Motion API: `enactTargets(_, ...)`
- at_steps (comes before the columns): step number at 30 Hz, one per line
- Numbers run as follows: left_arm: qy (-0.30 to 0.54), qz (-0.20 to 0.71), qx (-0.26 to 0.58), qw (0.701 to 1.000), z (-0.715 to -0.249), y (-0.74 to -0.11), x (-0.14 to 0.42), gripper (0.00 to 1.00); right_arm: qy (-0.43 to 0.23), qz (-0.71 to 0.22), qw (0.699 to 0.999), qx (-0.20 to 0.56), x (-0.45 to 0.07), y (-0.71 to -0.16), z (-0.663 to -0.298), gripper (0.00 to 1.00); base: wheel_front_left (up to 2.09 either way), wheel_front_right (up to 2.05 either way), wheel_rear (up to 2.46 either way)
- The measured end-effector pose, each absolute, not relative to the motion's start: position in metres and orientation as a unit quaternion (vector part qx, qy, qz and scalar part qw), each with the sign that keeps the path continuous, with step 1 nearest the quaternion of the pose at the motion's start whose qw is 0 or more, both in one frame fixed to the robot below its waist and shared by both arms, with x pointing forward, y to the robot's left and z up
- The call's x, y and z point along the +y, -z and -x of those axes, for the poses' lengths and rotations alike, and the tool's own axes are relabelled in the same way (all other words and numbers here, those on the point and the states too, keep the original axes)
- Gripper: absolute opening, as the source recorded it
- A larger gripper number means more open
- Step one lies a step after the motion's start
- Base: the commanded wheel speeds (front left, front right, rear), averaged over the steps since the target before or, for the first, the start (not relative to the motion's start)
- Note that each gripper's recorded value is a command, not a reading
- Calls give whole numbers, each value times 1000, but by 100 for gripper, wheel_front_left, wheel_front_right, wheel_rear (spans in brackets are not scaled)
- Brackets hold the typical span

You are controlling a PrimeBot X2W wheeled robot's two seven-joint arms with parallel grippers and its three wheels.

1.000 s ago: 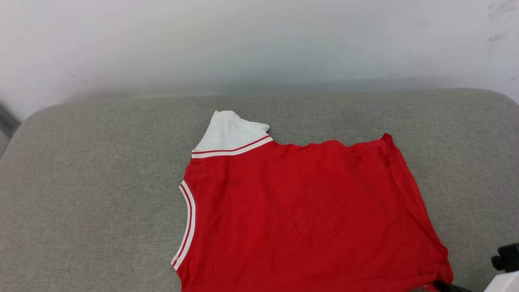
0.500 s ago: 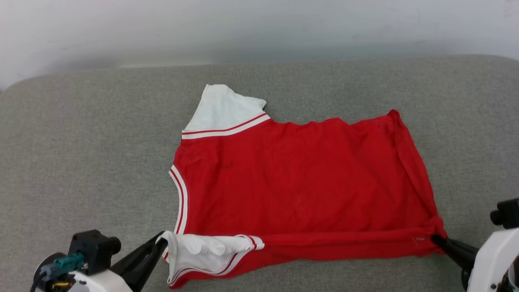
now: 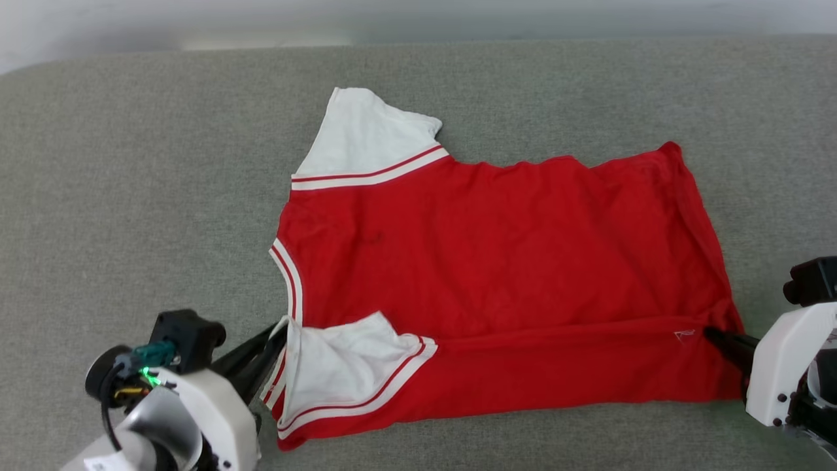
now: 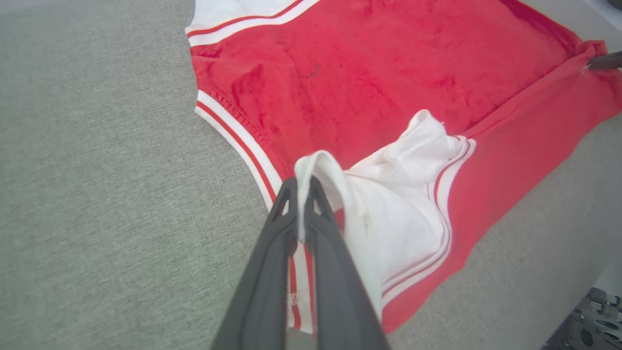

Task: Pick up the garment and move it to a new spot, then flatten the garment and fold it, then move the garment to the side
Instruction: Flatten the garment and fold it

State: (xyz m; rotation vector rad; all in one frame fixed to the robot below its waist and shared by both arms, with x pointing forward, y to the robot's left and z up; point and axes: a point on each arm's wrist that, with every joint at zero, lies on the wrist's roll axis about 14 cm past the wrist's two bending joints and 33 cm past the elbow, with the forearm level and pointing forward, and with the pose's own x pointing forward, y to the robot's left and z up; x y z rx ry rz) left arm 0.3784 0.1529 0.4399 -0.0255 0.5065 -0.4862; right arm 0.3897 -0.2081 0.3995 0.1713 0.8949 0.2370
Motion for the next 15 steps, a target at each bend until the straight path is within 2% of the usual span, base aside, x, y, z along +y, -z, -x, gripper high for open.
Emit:
enactTargets(8,228,16,255,940,-396,-424,152,0,-118,-61,885,447,-205,-388,-398,0,0,0,0)
enactTargets(9,228,18,254,940,-398,-423,150,0,-118,-59,885,447,-204,-388,-398,7,0,0,0)
enactTargets(10,226,17,255,940,-399,-422,151,0,-120,-54,887,443,-204,-390,-400,33,0,0,0)
enactTargets(11,224,17,255,941,-399,-421,152,2,-122,-50,890,436,-202,-392,-402,95,0,0,0)
enactTargets(12,220,13,255,942,-399,-419,153,60,-123,-47,893,431,-202,-394,-403,100,0,0,0)
enactTargets(13,216,9,255,942,-399,-418,155,99,-124,-43,894,428,-201,-396,-403,100,0,0,0)
enactTargets(15,208,9,252,945,-399,-418,157,100,-128,-35,898,420,-200,-400,-402,100,0,0,0)
